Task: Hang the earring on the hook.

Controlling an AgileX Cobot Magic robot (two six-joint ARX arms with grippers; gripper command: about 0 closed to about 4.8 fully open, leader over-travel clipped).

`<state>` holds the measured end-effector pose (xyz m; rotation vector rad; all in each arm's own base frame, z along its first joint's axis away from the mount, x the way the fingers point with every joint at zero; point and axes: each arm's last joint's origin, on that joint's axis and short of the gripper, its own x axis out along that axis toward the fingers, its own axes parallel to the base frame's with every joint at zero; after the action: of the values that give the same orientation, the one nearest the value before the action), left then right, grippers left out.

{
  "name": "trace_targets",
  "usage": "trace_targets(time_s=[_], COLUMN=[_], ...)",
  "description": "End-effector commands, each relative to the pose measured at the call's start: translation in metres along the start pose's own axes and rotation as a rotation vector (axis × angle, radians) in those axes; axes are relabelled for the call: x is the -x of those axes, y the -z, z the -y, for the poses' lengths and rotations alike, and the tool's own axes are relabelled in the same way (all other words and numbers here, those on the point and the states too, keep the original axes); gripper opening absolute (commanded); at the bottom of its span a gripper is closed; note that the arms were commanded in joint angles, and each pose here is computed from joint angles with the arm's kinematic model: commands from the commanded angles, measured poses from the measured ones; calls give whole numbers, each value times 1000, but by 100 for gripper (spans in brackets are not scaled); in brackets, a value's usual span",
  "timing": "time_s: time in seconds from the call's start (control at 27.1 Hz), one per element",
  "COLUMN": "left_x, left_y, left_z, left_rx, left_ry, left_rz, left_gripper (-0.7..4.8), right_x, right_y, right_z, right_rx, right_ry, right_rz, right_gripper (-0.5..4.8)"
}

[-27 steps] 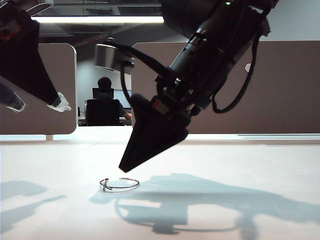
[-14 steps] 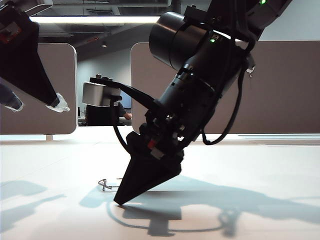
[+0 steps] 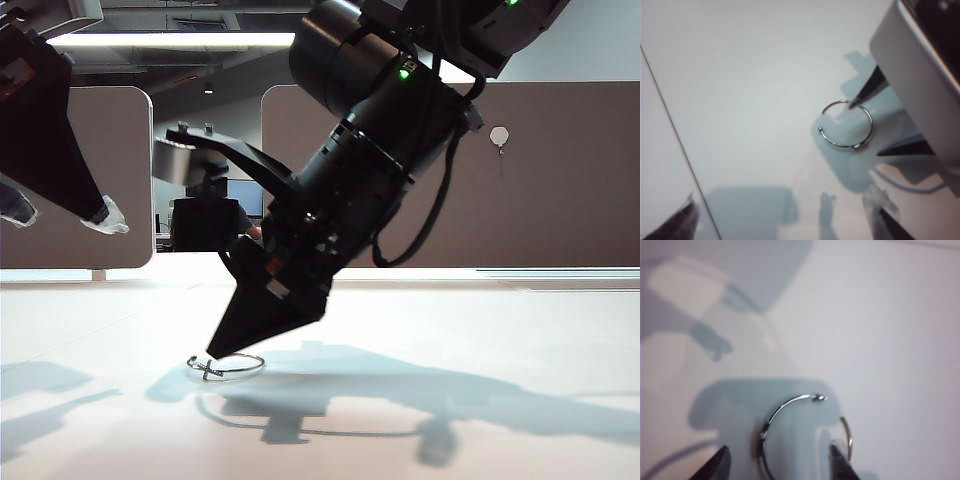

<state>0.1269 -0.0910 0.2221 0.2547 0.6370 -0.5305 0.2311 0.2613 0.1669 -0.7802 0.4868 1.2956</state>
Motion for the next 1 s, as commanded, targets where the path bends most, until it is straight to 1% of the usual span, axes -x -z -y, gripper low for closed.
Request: trace_targets(time_s=[0.04, 0.22, 0.63, 0.66, 0.81, 0.85, 0.96, 1.0], left_x=[1, 1, 1, 1, 1, 1, 1, 1], left_y=[-1, -1, 1, 1, 2, 2, 2, 2], left_z=[0, 0, 0, 0, -1, -1, -1, -1], left_rx=[-9, -9, -10, -11, -12, -12, -12, -12], left_ry=[-3, -3, -3, -3, -21, -23, -25, -25], left_rz=[5, 5, -12, -18, -28, -28, -28, -28], left_gripper=[479, 479, 479, 479, 479, 479, 479, 479], right_x=[0, -2, -18, -18, -18, -17, -17, -17], right_y=[-2, 3, 16, 17, 20, 21, 22, 22], right_z=[0, -2, -2, -3, -5, -6, -6, -6], right_rx=[11, 22, -1, -4, -16, -19, -23, -23], right_ry=[0, -23, -52, -57, -79, -85, -92, -93], right_rz=[7, -24, -64, -71, -104, -112, -122, -124], right_gripper=[254, 251, 249, 224, 75, 57, 35, 11])
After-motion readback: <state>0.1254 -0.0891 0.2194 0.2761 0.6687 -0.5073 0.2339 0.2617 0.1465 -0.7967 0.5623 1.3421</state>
